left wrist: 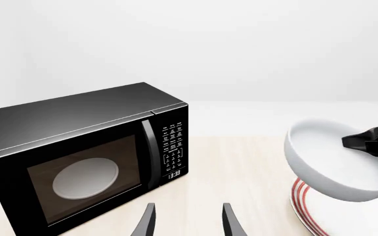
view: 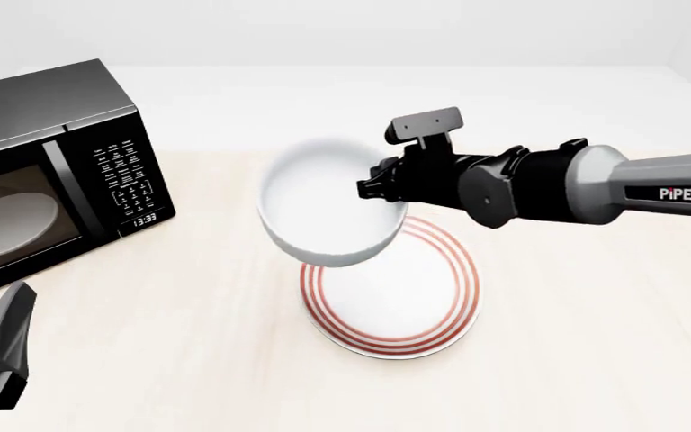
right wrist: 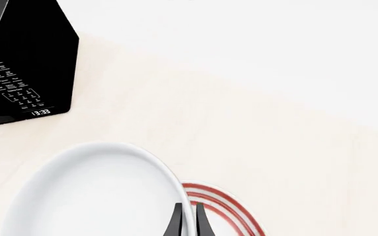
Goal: Put the white bowl to the right of the plate.
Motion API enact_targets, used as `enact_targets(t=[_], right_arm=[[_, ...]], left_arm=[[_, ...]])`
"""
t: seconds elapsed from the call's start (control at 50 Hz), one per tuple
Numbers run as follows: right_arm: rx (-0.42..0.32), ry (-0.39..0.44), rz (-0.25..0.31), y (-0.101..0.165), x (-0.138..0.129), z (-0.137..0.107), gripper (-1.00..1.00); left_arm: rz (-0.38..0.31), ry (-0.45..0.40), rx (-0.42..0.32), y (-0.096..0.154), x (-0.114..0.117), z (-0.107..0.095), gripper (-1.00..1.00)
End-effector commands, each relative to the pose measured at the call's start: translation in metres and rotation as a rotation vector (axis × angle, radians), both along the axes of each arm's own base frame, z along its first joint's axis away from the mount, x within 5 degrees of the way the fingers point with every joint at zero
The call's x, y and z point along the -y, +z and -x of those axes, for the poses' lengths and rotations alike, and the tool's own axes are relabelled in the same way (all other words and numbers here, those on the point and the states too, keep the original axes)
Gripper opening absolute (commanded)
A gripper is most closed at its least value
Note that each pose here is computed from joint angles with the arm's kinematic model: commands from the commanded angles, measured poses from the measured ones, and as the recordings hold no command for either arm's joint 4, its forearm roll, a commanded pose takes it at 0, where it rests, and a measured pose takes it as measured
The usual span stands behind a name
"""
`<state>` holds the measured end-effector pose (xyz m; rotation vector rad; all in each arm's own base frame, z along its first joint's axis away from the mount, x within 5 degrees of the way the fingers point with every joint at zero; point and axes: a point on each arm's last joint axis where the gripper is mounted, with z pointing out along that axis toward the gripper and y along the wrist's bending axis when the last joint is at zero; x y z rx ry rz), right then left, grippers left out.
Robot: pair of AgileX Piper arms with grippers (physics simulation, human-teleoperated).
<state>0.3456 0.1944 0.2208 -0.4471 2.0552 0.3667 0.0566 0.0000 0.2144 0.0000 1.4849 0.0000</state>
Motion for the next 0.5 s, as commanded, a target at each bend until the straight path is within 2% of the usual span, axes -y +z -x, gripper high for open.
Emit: enact_targets(t=[0.02, 0.28, 0.34, 0.42, 0.44, 0.5], right_arm=[[-0.004, -0.177, -0.048, 0.005, 0.058, -0.012, -1.0], [0.013, -0.34, -0.059, 0.009, 0.12, -0.017, -1.0], [0.021, -0.402, -0.069, 0.01, 0.142, -0.014, -1.0], [0.023, -0.437, -0.074, 0.01, 0.154, -0.009, -1.0], [0.021, -0.472, -0.068, 0.006, 0.168, -0.008, -1.0], [0.013, -0.512, -0.072, 0.001, 0.18, -0.005, -1.0]], left_arm=[[0.0, 0.0, 0.0, 0.0, 0.0, 0.0, 1.0], [0.0, 0.0, 0.0, 0.0, 0.0, 0.0, 1.0], [0.0, 0.0, 0.0, 0.0, 0.0, 0.0, 1.0], [0.0, 0.0, 0.0, 0.0, 0.0, 0.0, 1.0], [0.0, 0.0, 0.0, 0.0, 0.0, 0.0, 1.0], [0.0, 0.0, 0.0, 0.0, 0.0, 0.0, 1.0]])
